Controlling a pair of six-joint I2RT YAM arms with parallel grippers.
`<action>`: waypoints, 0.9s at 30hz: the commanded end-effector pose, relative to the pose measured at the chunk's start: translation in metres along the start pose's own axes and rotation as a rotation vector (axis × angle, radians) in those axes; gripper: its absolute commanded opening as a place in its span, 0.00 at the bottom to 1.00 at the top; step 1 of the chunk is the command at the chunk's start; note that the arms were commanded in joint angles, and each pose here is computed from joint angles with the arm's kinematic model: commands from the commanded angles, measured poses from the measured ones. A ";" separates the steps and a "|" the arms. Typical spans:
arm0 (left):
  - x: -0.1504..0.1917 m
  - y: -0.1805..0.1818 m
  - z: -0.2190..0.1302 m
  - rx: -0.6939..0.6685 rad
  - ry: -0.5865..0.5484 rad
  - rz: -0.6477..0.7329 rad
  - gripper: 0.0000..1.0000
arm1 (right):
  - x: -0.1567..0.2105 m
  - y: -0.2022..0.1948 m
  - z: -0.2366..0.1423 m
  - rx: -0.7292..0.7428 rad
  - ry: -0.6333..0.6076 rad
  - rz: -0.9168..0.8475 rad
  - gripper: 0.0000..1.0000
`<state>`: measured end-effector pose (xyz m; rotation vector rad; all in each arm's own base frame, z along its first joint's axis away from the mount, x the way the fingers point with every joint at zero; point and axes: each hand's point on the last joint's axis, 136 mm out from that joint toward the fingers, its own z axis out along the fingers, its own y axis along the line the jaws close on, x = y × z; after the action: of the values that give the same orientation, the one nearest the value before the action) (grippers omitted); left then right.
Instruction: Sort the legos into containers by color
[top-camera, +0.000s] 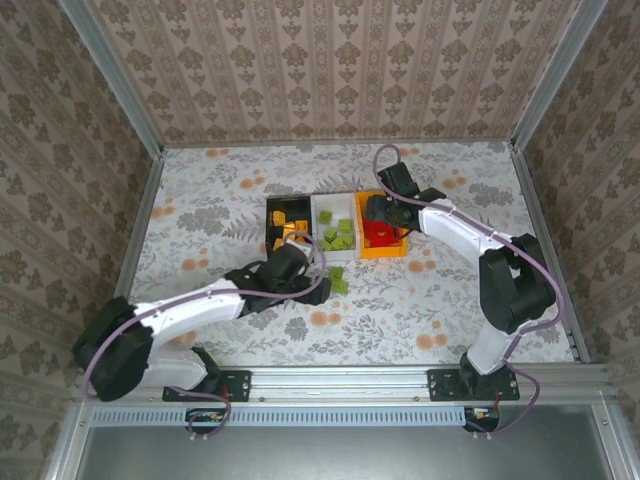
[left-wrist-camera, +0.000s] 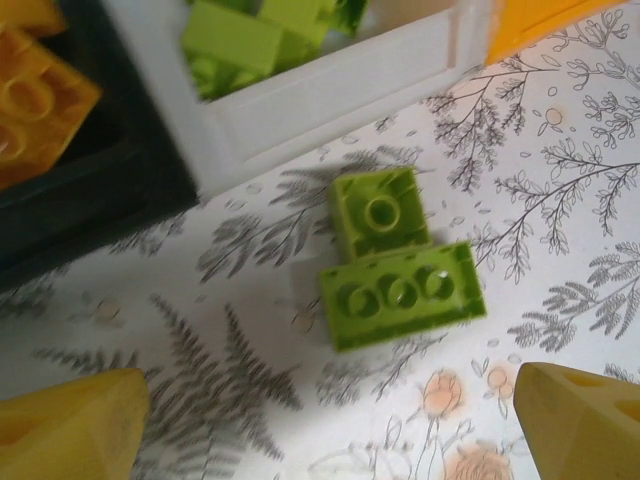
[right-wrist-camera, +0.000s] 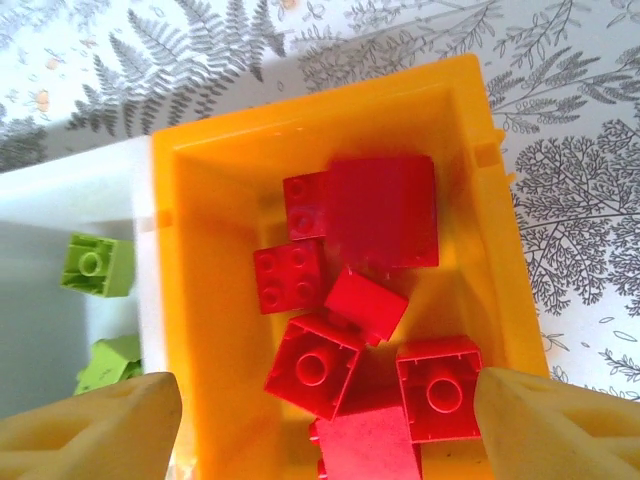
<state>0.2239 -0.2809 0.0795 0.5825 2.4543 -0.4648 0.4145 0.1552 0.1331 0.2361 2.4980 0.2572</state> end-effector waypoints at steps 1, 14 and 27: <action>-0.022 -0.008 0.012 -0.054 -0.050 0.088 0.95 | 0.000 0.009 -0.034 -0.076 -0.046 -0.003 0.80; -0.022 -0.011 0.072 -0.164 0.068 0.131 0.67 | 0.018 -0.007 -0.102 -0.163 -0.166 0.021 0.80; -0.007 -0.017 0.076 -0.149 0.107 0.112 0.34 | 0.026 -0.018 -0.130 -0.183 -0.219 0.038 0.80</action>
<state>0.2608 -0.3300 0.0219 0.6967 2.5075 -0.1996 0.3207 0.1280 0.2193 0.2105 2.2365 0.4440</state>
